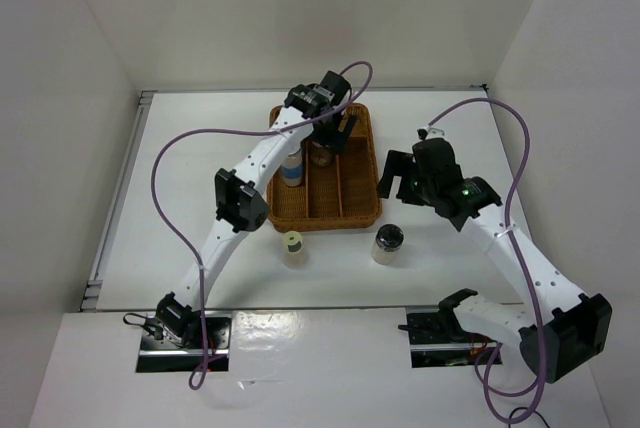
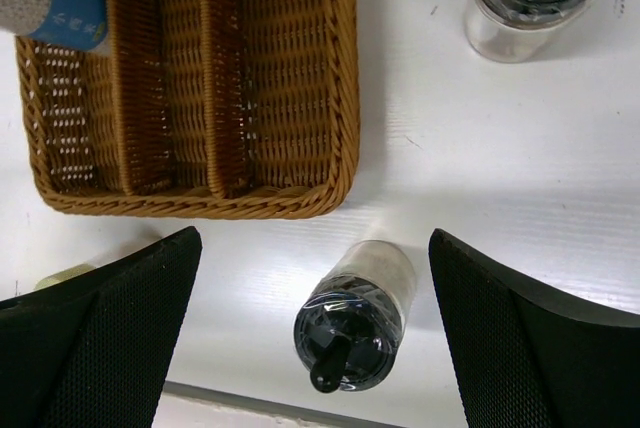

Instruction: Organize the condiment bottles

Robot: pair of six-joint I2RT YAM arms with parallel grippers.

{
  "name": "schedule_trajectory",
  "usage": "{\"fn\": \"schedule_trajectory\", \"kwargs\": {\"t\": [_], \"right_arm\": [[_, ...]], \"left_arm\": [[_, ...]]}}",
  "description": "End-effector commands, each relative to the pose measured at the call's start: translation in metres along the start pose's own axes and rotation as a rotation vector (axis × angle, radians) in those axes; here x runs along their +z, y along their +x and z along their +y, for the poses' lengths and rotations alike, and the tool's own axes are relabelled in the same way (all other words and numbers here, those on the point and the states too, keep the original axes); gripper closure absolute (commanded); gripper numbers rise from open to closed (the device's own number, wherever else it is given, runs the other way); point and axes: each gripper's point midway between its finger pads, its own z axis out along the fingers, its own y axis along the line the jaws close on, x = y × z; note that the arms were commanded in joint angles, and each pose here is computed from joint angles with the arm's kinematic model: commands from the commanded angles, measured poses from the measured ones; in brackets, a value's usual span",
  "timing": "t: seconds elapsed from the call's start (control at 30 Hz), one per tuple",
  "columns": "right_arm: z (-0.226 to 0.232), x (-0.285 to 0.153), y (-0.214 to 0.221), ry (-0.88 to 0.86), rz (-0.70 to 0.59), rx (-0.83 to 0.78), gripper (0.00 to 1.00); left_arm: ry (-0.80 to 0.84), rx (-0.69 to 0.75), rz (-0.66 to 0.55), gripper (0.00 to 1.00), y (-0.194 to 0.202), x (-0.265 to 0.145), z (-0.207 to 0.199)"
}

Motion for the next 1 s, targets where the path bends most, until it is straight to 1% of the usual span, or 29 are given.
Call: {"fn": "schedule_trajectory", "kwargs": {"t": [0.0, 0.03, 0.07, 0.13, 0.17, 0.2, 0.23, 0.27, 0.3, 0.33, 0.4, 0.43, 0.5, 0.53, 0.57, 0.6, 0.63, 0.67, 0.7, 0.73, 0.77, 0.8, 0.83, 0.87, 0.9, 0.93, 0.97], "right_arm": [[0.020, -0.016, -0.020, -0.086, -0.046, -0.058, 0.01], [0.025, -0.021, -0.023, -0.103, -0.060, -0.078, 0.01], [0.034, -0.022, -0.019, -0.136, -0.057, -0.114, 0.01], [0.053, -0.035, -0.023, -0.218, -0.092, -0.177, 0.01], [0.069, -0.041, -0.018, -0.274, -0.091, -0.219, 0.01], [0.078, -0.047, -0.016, -0.313, -0.097, -0.243, 0.01], [0.088, -0.052, -0.016, -0.352, -0.103, -0.266, 0.01], [0.095, -0.058, -0.017, -0.380, -0.120, -0.273, 0.01], [0.104, -0.062, -0.009, -0.414, -0.105, -0.294, 0.01], [0.111, -0.065, -0.007, -0.446, -0.105, -0.302, 0.01], [0.122, -0.067, 0.000, -0.478, -0.094, -0.324, 0.01], [0.130, -0.068, 0.001, -0.505, -0.097, -0.331, 0.01], [0.138, -0.067, 0.009, -0.522, -0.093, -0.350, 0.01], [0.149, -0.067, 0.015, -0.536, -0.090, -0.361, 0.01], [0.152, -0.065, 0.022, -0.533, -0.080, -0.376, 0.01], [0.168, -0.072, 0.030, -0.566, -0.077, -0.407, 0.01], [0.175, -0.071, 0.034, -0.553, -0.079, -0.424, 0.01], [0.184, -0.059, 0.047, -0.532, -0.045, -0.457, 0.01], [0.195, -0.061, 0.049, -0.535, -0.043, -0.475, 0.01], [0.209, -0.064, 0.065, -0.553, -0.025, -0.515, 0.01], [0.213, -0.049, 0.080, -0.506, 0.007, -0.553, 0.01], [0.223, -0.049, 0.082, -0.507, 0.001, -0.565, 0.01], [0.227, -0.047, 0.094, -0.497, 0.019, -0.596, 0.01], [0.228, -0.033, 0.102, -0.465, 0.041, -0.614, 0.01], [0.233, -0.032, 0.108, -0.469, 0.050, -0.625, 0.01], [0.232, -0.027, 0.113, -0.457, 0.065, -0.623, 0.01], [0.232, -0.022, 0.116, -0.448, 0.074, -0.629, 0.01]], "left_arm": [[-0.024, -0.016, -0.074, 0.00, -0.019, -0.026, 0.008], [-0.021, -0.020, -0.100, 0.00, -0.025, -0.036, 0.009], [-0.015, -0.027, -0.142, 0.00, -0.035, -0.057, 0.011], [-0.006, -0.045, -0.200, 0.00, -0.047, -0.086, 0.013], [-0.007, -0.059, -0.276, 0.00, -0.061, -0.118, 0.018], [0.000, -0.076, -0.314, 0.00, -0.067, -0.136, 0.019], [0.010, -0.087, -0.380, 0.00, -0.076, -0.168, 0.023], [0.009, -0.107, -0.421, 0.00, -0.081, -0.188, 0.026], [0.014, -0.113, -0.451, 0.00, -0.083, -0.204, 0.028], [0.017, -0.139, -0.515, 0.00, -0.086, -0.240, 0.034], [0.030, -0.160, -0.584, 0.00, -0.089, -0.275, 0.038], [0.045, -0.182, -0.649, 0.00, -0.087, -0.312, 0.044], [0.045, -0.207, -0.714, 0.00, -0.083, -0.347, 0.051], [0.037, -0.227, -0.743, 0.00, -0.076, -0.369, 0.058], [0.017, -0.237, -0.756, 0.00, -0.073, -0.378, 0.064], [-0.031, -0.262, -0.782, 0.00, -0.063, -0.398, 0.078], [-0.063, -0.280, -0.768, 0.00, -0.055, -0.400, 0.084], [-0.098, -0.290, -0.727, 0.00, -0.047, -0.391, 0.089], [-0.145, -0.299, -0.709, 0.00, -0.039, -0.391, 0.098], [-0.157, -0.314, -0.710, 0.00, -0.026, -0.403, 0.103], [-0.166, -0.325, -0.704, 0.00, -0.020, -0.405, 0.106], [-0.172, -0.317, -0.676, 0.00, -0.007, -0.405, 0.107], [-0.188, -0.337, -0.662, 0.00, 0.000, -0.403, 0.112], [-0.190, -0.342, -0.640, 0.00, 0.009, -0.400, 0.113], [-0.178, -0.357, -0.690, 0.00, 0.016, -0.418, 0.116], [-0.209, -0.343, -0.599, 0.00, 0.031, -0.384, 0.115], [-0.220, -0.346, -0.586, 0.00, 0.041, -0.374, 0.118]]}}
